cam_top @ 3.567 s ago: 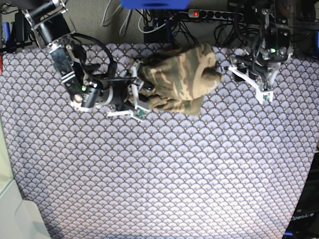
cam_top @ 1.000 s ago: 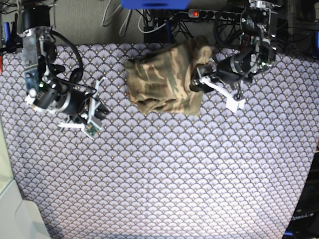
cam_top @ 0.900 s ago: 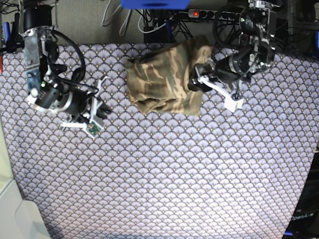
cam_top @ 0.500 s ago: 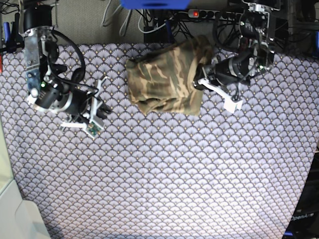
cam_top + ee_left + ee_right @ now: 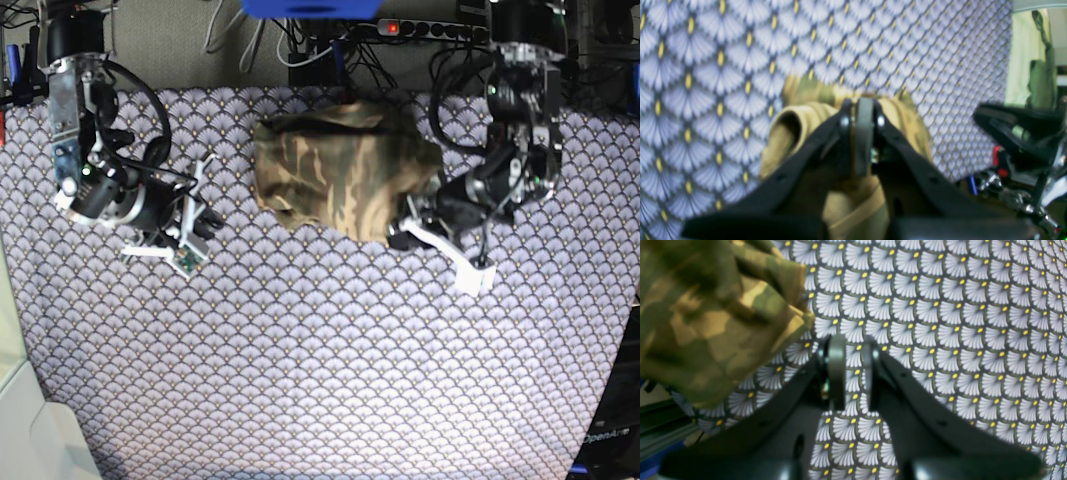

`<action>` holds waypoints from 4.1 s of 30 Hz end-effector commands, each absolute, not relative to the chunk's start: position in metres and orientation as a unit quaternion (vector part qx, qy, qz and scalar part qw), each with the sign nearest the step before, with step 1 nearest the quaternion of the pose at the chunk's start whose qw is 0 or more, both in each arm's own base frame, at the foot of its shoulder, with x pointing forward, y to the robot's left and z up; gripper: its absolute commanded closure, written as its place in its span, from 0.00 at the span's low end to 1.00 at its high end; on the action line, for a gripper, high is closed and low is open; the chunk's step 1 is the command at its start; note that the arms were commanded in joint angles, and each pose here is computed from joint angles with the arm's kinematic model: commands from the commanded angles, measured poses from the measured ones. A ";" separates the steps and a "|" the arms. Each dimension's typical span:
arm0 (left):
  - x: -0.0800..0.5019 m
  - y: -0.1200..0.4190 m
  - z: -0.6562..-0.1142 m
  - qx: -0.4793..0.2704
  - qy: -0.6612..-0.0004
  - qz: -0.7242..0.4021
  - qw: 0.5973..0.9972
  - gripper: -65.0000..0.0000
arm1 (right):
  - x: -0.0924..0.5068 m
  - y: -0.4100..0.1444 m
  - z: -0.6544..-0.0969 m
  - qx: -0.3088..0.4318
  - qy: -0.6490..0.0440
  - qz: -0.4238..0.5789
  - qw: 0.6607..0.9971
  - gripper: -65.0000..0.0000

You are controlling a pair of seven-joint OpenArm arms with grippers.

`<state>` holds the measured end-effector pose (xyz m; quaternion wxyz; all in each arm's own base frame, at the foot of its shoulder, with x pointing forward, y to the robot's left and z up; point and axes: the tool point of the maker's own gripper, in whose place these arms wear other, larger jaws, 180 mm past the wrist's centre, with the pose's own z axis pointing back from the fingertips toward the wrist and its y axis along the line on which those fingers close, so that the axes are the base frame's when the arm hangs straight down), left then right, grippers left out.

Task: Fold the T-shirt properly
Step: 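Grasp the bundle's side edge with the left gripper and pull it outward, then grasp the bundle with both grippers and tuck its edges inward, then pull the bundle's edge with the left gripper away from the right gripper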

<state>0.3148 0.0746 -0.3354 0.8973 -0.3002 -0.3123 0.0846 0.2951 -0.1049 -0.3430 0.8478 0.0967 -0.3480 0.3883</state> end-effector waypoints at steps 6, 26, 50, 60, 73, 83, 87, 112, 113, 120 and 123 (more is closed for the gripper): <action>0.332 0.083 -0.363 -0.296 -0.285 0.113 0.905 0.99 | 0.303 -0.104 -0.327 0.098 -0.375 0.389 0.836 0.83; 0.303 0.052 -0.387 -0.300 -0.253 0.075 0.917 0.99 | 0.252 -0.016 -0.279 0.379 -0.395 0.334 0.768 0.83; 0.309 0.087 -0.387 -0.263 -0.262 0.065 0.926 0.99 | 0.222 -0.023 -0.370 0.397 -0.284 0.259 0.833 0.83; 0.311 0.080 -0.377 -0.284 -0.266 0.064 0.919 0.99 | 0.221 -0.040 -0.413 0.389 -0.258 0.205 0.860 0.83; 0.316 0.170 -0.329 -0.314 -0.311 0.155 0.884 0.98 | 0.246 -0.093 -0.415 0.346 -0.281 0.172 0.878 0.83; 0.295 0.184 -0.346 -0.293 -0.289 0.167 0.896 0.98 | 0.254 -0.079 -0.382 0.343 -0.321 0.212 0.857 0.83; 0.283 0.197 -0.355 -0.272 -0.274 0.164 0.908 0.98 | 0.253 -0.057 -0.339 0.330 -0.351 0.281 0.830 0.83; 0.237 0.191 -0.389 -0.261 -0.218 0.179 0.923 0.98 | 0.282 0.015 -0.382 0.404 -0.282 0.296 0.818 0.83; 0.237 0.190 -0.391 -0.257 -0.219 0.178 0.924 0.98 | 0.287 0.011 -0.383 0.402 -0.285 0.292 0.820 0.83; 0.226 0.174 -0.406 -0.256 -0.210 0.186 0.925 0.82 | 0.320 -0.029 -0.379 0.365 -0.303 0.280 0.835 0.83; 0.230 0.163 -0.395 -0.268 -0.223 0.177 0.920 0.79 | 0.321 -0.041 -0.358 0.345 -0.328 0.299 0.827 0.83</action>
